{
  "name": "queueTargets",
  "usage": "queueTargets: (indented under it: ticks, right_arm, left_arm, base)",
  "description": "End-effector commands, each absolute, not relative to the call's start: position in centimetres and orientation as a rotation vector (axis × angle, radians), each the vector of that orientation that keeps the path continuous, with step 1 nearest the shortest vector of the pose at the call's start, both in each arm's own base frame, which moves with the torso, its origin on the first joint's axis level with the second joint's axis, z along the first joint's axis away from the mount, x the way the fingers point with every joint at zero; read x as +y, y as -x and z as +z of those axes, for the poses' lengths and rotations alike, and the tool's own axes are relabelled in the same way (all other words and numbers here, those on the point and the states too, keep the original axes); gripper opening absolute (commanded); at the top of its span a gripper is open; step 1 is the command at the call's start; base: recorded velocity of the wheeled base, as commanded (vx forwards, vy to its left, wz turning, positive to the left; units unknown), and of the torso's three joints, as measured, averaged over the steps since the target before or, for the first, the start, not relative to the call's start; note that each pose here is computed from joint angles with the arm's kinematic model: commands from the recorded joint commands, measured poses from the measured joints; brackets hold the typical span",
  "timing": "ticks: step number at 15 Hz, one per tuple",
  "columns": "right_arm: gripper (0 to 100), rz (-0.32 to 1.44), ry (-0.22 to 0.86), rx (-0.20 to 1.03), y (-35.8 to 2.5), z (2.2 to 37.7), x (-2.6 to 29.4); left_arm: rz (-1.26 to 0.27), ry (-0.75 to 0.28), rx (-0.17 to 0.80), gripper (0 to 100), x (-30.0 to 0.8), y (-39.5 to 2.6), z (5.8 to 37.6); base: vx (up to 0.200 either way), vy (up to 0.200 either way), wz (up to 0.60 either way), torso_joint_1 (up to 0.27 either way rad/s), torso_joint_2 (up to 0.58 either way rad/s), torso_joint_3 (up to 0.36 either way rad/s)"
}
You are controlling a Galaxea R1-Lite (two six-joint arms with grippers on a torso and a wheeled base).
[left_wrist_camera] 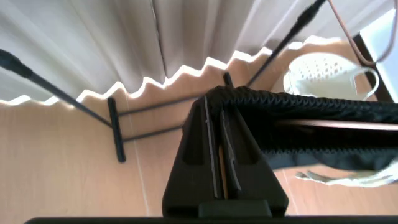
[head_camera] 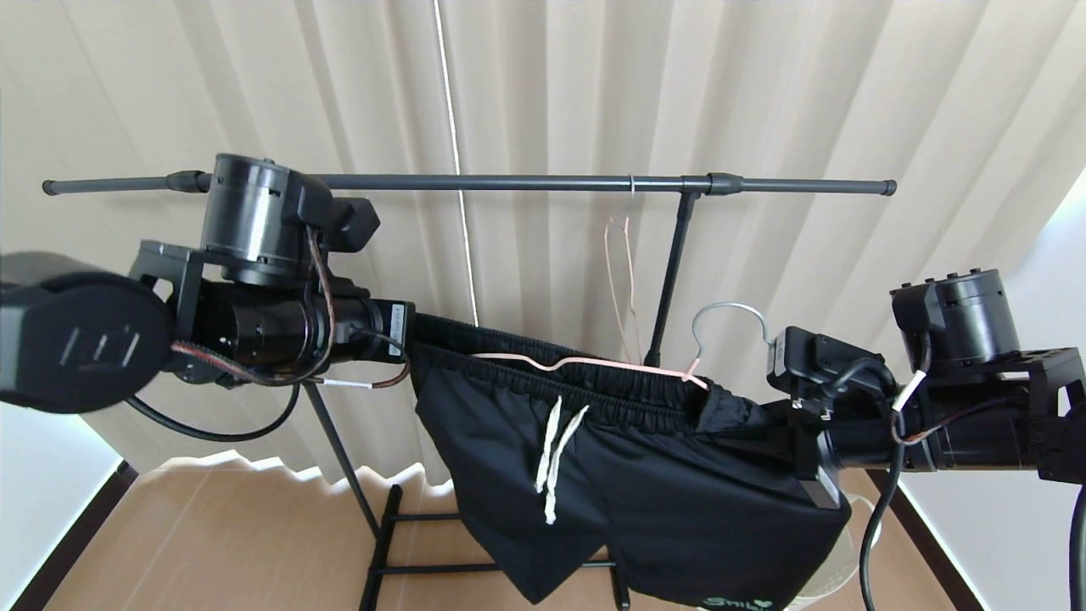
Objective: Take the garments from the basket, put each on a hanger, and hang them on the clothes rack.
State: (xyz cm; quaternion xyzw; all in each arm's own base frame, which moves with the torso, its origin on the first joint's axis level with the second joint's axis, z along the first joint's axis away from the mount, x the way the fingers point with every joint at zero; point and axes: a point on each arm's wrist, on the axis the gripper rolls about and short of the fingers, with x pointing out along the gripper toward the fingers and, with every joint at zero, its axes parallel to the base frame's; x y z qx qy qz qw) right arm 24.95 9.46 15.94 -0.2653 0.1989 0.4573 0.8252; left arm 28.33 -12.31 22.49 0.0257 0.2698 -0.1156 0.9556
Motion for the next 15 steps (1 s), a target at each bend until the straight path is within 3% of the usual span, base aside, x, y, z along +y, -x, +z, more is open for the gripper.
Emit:
queueTargets:
  ticks: [1,5,11,12,15]
  right_arm:
    - [0,0.976,0.560,0.447,-25.5,15.3,9.6]
    - [0,0.969,0.557,0.467,-26.2,14.8,9.6]
    - [0,0.946,0.558,0.463,-26.5,15.2,10.1]
    - [0,0.935,0.487,0.457,-26.5,16.2,10.7]
    - [0,0.964,0.422,0.388,-26.4,17.0,10.8]
  left_arm:
    - [-0.294,-0.066,0.536,0,-13.7,-26.7,27.4]
    - [-0.361,-0.082,0.592,0,-15.3,-24.8,29.5]
    - [-0.470,-0.094,0.661,0,-18.5,-22.2,29.0]
    - [-0.494,-0.083,0.709,0,-19.5,-21.1,28.6]
    - [-0.491,-0.055,0.747,0,-20.3,-21.1,27.9]
  base:
    - [0.000,0.000,0.00,0.000,0.00,0.000]
    - [0.000,0.000,0.00,0.000,0.00,0.000]
    - [0.000,0.000,0.00,0.000,0.00,0.000]
    - [0.000,0.000,0.00,0.000,0.00,0.000]
    - [0.000,0.000,0.00,0.000,0.00,0.000]
